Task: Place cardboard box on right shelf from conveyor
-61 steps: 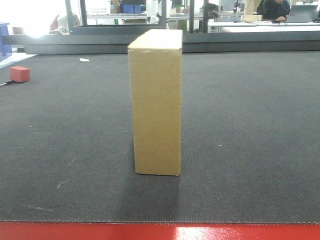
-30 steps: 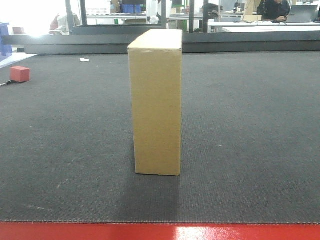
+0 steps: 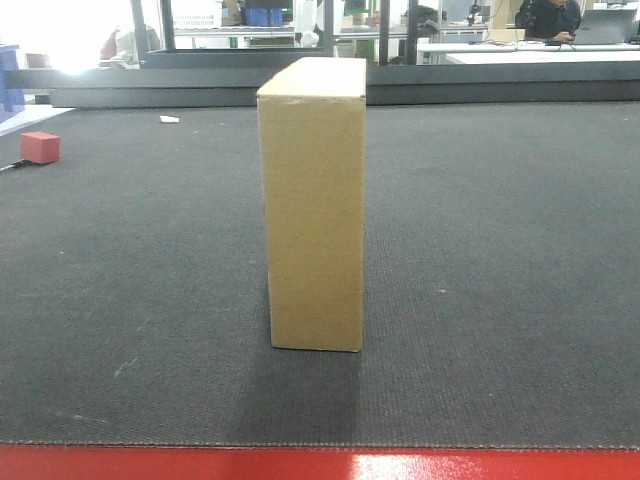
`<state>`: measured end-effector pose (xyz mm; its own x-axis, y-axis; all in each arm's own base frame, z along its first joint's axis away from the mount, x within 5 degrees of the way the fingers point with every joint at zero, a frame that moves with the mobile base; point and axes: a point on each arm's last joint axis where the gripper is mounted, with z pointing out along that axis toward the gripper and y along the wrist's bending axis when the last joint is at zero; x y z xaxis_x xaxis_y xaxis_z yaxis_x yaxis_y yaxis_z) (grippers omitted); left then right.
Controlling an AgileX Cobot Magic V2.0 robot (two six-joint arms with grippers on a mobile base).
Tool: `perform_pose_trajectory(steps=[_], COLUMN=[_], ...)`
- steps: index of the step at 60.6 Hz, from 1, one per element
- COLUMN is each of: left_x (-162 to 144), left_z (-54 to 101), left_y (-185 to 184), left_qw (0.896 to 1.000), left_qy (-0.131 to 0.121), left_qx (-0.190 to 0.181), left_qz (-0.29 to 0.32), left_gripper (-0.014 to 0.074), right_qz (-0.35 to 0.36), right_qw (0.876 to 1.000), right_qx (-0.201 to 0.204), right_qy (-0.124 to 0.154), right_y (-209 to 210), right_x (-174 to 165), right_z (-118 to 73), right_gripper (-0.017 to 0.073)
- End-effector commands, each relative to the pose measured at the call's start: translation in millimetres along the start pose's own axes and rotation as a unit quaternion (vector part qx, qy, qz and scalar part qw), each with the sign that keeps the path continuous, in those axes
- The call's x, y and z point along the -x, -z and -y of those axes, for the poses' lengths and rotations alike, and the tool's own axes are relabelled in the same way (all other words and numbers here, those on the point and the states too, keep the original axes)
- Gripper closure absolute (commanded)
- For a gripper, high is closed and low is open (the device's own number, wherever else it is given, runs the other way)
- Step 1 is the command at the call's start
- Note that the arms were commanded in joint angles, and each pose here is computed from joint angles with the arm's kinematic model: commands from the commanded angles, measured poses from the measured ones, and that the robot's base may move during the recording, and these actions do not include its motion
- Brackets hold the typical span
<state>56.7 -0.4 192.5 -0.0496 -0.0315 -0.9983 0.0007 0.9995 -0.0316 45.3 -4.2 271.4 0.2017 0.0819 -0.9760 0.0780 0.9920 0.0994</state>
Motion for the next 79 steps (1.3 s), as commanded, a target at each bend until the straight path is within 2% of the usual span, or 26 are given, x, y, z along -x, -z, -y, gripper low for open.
perform_pose_trajectory(steps=[1, 11, 17, 21, 28, 34, 41, 51, 59, 68, 73, 79], left_x=[6, 6, 6, 6, 6, 6, 6, 6, 6, 6, 6, 6], left_z=[-0.5, -0.5, -0.5, -0.5, -0.5, -0.5, -0.5, -0.5, -0.5, -0.5, -0.5, -0.5], left_y=[1, 1, 1, 1, 1, 1, 1, 1, 1, 1, 1, 1], left_qw=[0.999, 0.999, 0.999, 0.999, 0.999, 0.999, 0.999, 0.999, 0.999, 0.999, 0.999, 0.999], left_qy=[0.003, 0.003, 0.003, 0.003, 0.003, 0.003, 0.003, 0.003, 0.003, 0.003, 0.003, 0.003], left_qx=[0.003, 0.003, 0.003, 0.003, 0.003, 0.003, 0.003, 0.003, 0.003, 0.003, 0.003, 0.003], left_qz=[0.045, 0.045, 0.045, 0.045, 0.045, 0.045, 0.045, 0.045, 0.045, 0.045, 0.045, 0.045], left_gripper=[0.0710, 0.0710, 0.0710, 0.0710, 0.0710, 0.0709, 0.0710, 0.0710, 0.0710, 0.0710, 0.0709, 0.0710], right_qz=[0.052, 0.037, 0.015, -0.016, -0.081, -0.141, -0.217, -0.305, -0.380, -0.454, -0.477, -0.488], right_qw=[0.999, 0.999, 0.999, 0.998, 0.993, 0.981, 0.956, 0.920, 0.892, 0.871, 0.865, 0.863], right_qx=[0.004, 0.007, 0.033, 0.054, 0.091, 0.134, 0.194, 0.248, 0.242, 0.183, 0.146, 0.126], right_qy=[-0.002, -0.039, -0.035, -0.029, -0.006, 0.005, 0.022, 0.010, -0.016, -0.043, -0.043, -0.035], right_y=[-9, -37, -59, -78, -114, -144, -173, -202, -219, -234, -238, -241], right_x=[42, 76, 89, 93, 101, 109, 110, 117, 113, 105, 101, 96], right_z=[-3.9, -7.7, -14.3, -21.0, -37.8, -60.9, -100.4, -158.7, -194.3, -224.3, -236.4, -252.8], right_gripper=[0.0439, 0.0151, 0.0000, -0.0069, -0.0066, -0.0066, -0.0066, -0.0066, -0.0066, -0.0066, -0.0066, -0.0066])
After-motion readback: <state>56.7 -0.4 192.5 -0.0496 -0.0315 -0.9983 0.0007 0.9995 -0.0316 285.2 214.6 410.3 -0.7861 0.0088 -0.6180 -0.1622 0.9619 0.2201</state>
